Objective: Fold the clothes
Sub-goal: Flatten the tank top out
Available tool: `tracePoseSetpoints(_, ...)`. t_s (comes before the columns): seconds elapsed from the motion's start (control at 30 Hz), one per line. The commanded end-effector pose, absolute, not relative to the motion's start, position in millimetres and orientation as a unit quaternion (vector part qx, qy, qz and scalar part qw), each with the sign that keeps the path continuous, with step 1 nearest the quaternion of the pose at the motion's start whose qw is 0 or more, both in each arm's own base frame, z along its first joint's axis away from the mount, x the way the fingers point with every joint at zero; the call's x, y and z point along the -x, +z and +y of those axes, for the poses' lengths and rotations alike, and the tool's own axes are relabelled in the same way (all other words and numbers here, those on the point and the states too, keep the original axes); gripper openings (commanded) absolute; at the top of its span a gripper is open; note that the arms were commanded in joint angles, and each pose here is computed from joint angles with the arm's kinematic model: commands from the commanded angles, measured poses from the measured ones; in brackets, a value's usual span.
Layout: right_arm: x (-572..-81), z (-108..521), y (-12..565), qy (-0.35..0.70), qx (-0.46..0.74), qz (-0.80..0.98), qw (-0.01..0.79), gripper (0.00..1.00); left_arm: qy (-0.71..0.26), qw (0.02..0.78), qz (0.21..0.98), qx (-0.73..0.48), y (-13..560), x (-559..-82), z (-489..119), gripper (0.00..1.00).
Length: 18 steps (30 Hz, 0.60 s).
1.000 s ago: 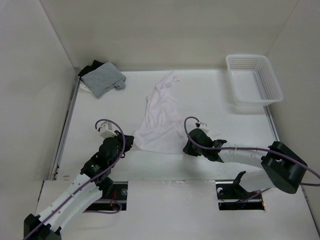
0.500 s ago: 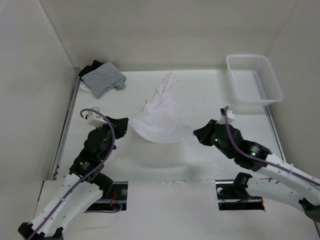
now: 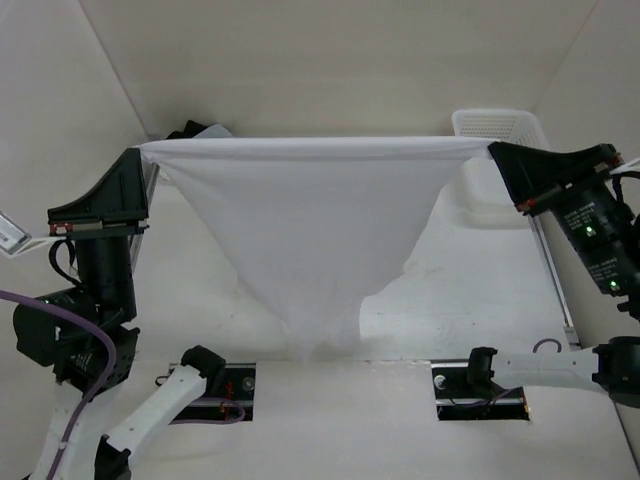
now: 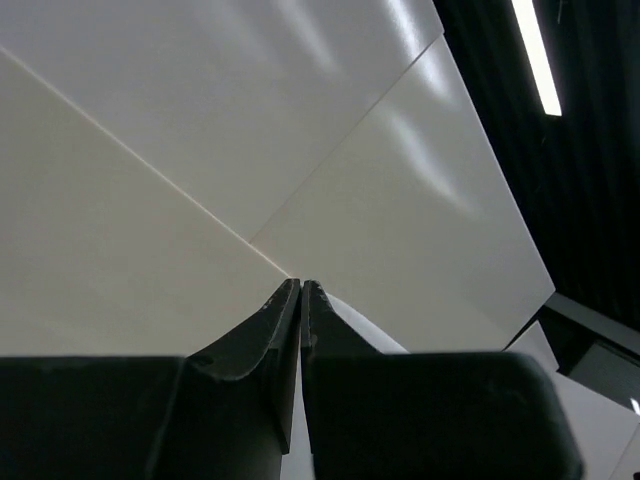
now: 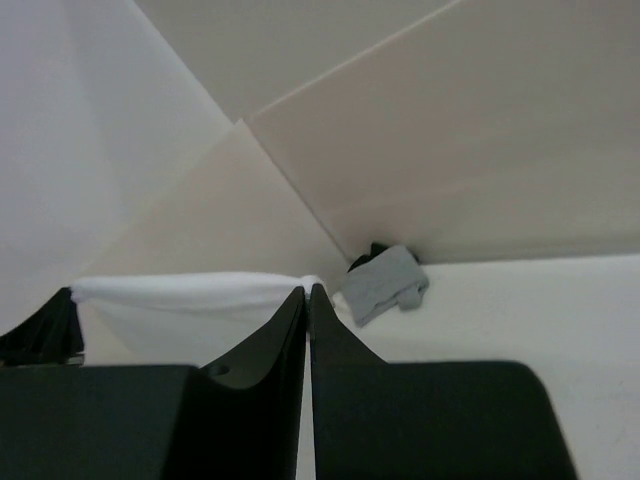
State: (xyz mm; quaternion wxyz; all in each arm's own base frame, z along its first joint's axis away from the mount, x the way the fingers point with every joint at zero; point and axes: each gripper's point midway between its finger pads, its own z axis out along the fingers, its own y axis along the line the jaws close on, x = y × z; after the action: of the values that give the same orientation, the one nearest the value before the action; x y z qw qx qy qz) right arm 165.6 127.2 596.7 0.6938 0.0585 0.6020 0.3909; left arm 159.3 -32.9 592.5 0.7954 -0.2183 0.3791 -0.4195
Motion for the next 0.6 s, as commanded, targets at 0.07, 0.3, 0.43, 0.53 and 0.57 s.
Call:
tracePoseSetpoints(0.07,-212.1,156.5,590.4,0.282,-0.014,0.613,0.738,0.06,-0.364,0.807,0.408,0.225,581.2,-211.9,-46.7,0.02)
tracePoseSetpoints(0.3,-341.9,187.4,520.4,0.279,-0.020,0.666,0.692,0.05,-0.264,0.785,0.503,0.248,497.3,-330.4,-59.0,0.02)
tracePoseSetpoints(0.43,-403.4,190.1,511.0,0.277,-0.035,0.676,0.682,0.05,-0.250,0.747,0.557,0.264,460.2,-413.7,-47.9,0.02)
tracePoseSetpoints(0.53,-430.6,186.2,527.5,0.272,-0.042,0.670,0.690,0.04,-0.265,0.724,0.577,0.271,455.5,-452.6,-43.6,0.02)
tracePoseSetpoints(0.57,-437.7,183.8,534.4,0.270,-0.044,0.668,0.692,0.04,-0.273,0.723,0.575,0.269,461.8,-457.9,-43.9,0.02)
